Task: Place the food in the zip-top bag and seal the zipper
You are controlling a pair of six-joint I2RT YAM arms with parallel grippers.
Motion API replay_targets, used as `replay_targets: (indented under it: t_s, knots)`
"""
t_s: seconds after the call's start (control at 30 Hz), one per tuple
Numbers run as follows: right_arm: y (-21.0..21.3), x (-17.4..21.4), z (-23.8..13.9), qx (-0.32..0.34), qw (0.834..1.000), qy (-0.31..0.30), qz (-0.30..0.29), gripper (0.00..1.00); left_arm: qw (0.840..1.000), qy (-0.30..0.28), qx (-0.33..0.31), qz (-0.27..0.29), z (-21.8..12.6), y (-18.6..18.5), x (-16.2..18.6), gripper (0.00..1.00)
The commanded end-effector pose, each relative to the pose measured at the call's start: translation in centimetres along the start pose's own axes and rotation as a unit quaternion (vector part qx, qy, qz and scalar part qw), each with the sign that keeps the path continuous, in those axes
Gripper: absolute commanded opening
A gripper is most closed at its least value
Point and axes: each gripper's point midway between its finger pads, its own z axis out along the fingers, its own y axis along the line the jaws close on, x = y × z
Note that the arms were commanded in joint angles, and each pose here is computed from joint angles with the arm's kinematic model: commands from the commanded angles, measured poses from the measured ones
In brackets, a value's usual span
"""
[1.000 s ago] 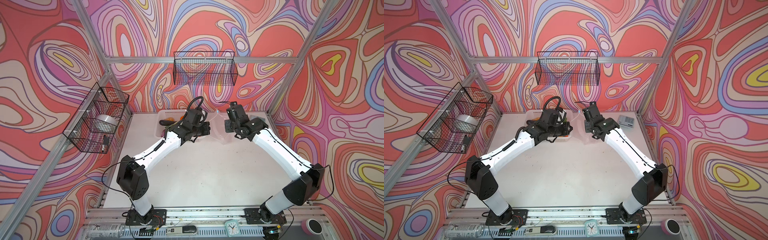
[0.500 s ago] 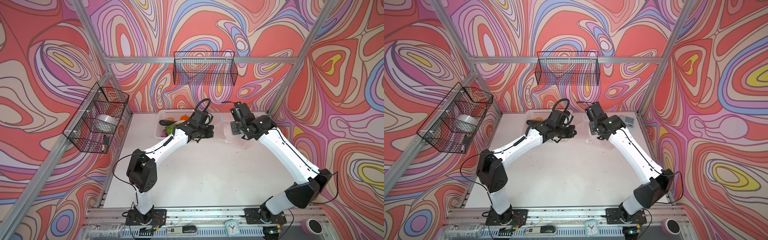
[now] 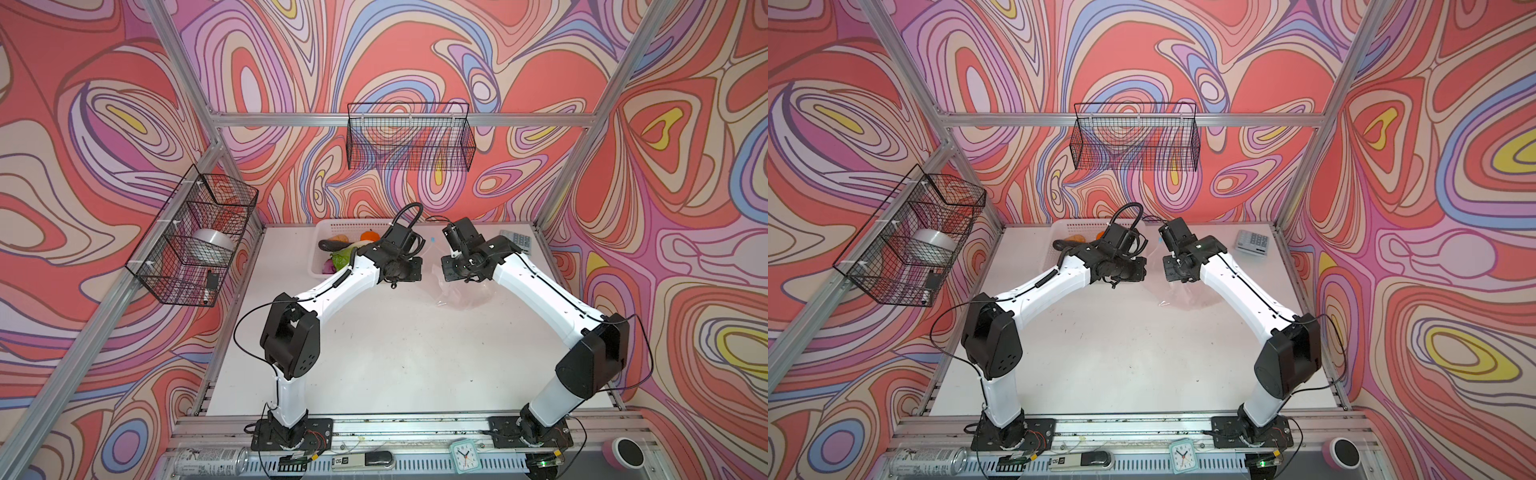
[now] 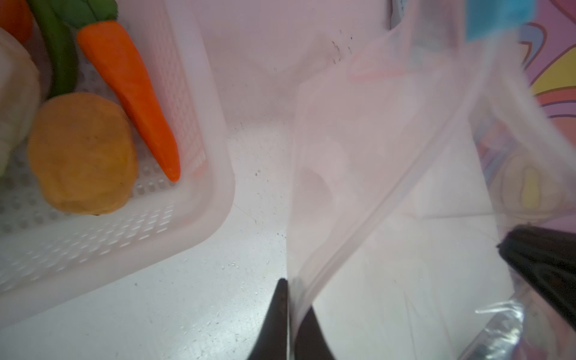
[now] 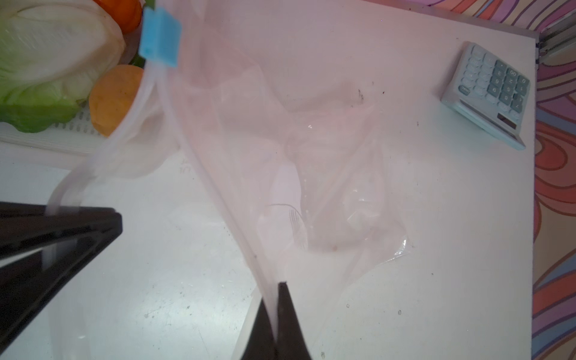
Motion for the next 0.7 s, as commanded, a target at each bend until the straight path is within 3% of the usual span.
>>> replay_targets:
  t_s: [0.0, 0.3, 0.47, 0.67]
  knots:
    - [-0.1, -1.1, -0.2, -0.029, 0.999, -0.024, 0.038, 0.0, 1.0, -0.028, 0.005, 0.005, -4.0, 0.4, -1.7, 0.66]
    - [-0.4, -1.8, 0.7, -0.105, 0.987, -0.042, 0.117, 0.0, 0.997, -0.072, 0.001, 0.027, -7.9, 4.0, -4.9, 0.73]
    - [-0.8, -2.4, 0.7, -0.13, 0.978, -0.057, 0.151, 0.0, 0.996, -0.046, -0.063, 0.04, -5.1, 8.3, -6.0, 0.72]
    - [-2.4, -2.6, 0.7, -0.107, 0.978, -0.071, 0.165, 0.0, 0.993, 0.006, -0.103, 0.05, -0.4, 11.0, -6.0, 0.67]
